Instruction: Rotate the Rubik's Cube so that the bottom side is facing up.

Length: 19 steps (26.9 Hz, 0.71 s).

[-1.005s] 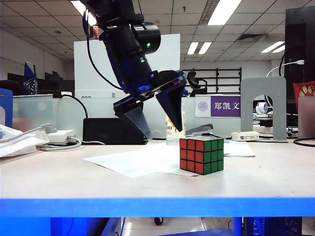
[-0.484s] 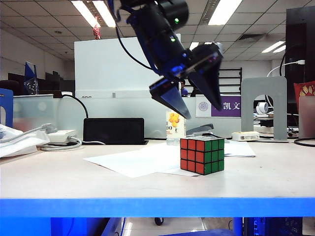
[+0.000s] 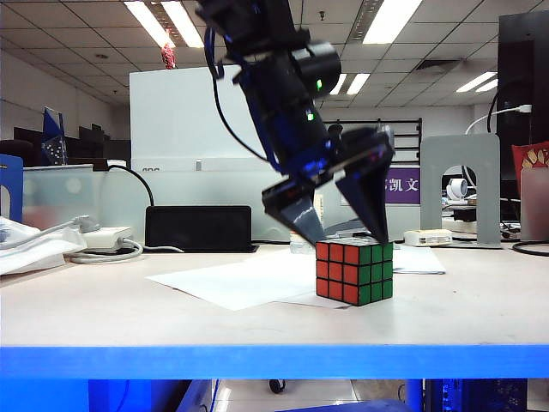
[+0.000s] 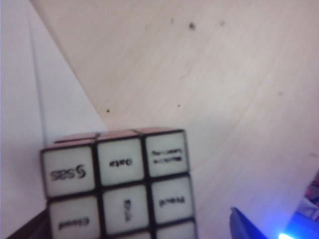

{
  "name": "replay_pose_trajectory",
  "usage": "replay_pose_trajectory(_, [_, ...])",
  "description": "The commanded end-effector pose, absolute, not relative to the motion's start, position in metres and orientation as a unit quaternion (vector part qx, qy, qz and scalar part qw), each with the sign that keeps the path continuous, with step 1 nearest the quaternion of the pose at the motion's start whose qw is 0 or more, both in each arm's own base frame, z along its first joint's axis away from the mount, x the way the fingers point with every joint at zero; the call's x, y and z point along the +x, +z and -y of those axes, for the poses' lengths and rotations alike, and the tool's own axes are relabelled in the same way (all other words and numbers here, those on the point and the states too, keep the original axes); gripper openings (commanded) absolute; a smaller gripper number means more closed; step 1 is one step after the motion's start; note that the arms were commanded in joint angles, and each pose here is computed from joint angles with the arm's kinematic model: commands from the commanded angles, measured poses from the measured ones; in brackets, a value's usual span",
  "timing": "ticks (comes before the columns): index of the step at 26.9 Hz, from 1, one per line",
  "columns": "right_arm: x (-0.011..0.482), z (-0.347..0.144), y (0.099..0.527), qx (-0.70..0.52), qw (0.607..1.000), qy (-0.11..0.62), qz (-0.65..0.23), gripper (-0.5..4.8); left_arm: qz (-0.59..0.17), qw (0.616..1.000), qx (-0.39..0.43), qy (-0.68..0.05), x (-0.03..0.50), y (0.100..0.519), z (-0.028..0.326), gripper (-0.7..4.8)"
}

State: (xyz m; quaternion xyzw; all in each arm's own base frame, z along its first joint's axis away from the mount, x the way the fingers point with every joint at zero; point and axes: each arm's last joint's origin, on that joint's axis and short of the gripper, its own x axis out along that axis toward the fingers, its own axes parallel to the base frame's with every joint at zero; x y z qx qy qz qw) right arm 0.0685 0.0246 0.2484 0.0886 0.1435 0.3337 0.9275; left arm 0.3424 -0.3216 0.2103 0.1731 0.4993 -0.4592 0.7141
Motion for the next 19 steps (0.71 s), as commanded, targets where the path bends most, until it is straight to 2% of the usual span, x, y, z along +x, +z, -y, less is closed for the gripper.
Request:
replay_pose_trajectory(1, [0.068, -0.025, 0.251, 0.087, 0.927, 0.338, -0.136, 0.27, -0.504, 0.711, 0.174, -0.457, 0.343, 0.204, 0.324, 4.79])
replay_pose_trajectory(6, [0.068, -0.025, 0.251, 0.087, 0.927, 0.338, -0.136, 0.27, -0.496, 0.718, 0.175, -0.456, 0.347, 0.197, 0.327, 4.79])
replay_pose_trajectory(7, [0.068, -0.025, 0.251, 0.087, 0.927, 0.338, -0.136, 0.27, -0.491, 0.721, 0.173, -0.457, 0.348, 0.198, 0.328, 3.92])
replay_pose_trajectory(8, [0.068, -0.025, 0.251, 0.087, 0.927, 0.338, -0.136, 0.27, -0.487, 0.728, 0.163, -0.453, 0.350, 0.199, 0.328, 2.49])
replay_pose_trajectory(9, [0.068, -0.025, 0.251, 0.087, 0.927, 0.338, -0.136, 0.27, -0.486, 0.734, 0.152, -0.450, 0.353, 0.199, 0.327, 1.95])
replay_pose_trajectory(10, [0.068, -0.025, 0.251, 0.087, 0.927, 0.338, -0.136, 0.27, -0.487, 0.735, 0.122, -0.456, 0.356, 0.201, 0.326, 1.73])
replay_pose_trajectory(13, [0.068, -0.025, 0.251, 0.087, 0.927, 0.338, -0.136, 0.27, -0.498, 0.720, 0.008, -0.483, 0.370, 0.206, 0.318, 1.69])
replay_pose_trajectory(14, [0.068, -0.025, 0.251, 0.087, 0.927, 0.338, -0.136, 0.27, -0.503, 0.703, -0.063, -0.499, 0.381, 0.209, 0.310, 1.20])
replay_pose_trajectory(15, [0.068, -0.025, 0.251, 0.087, 0.927, 0.338, -0.136, 0.27, -0.506, 0.696, -0.098, -0.501, 0.387, 0.211, 0.305, 1.02])
replay_pose_trajectory(19, [0.068, -0.025, 0.251, 0.087, 0.928, 0.336, -0.136, 0.27, -0.523, 0.673, -0.220, -0.474, 0.420, 0.207, 0.273, 0.90])
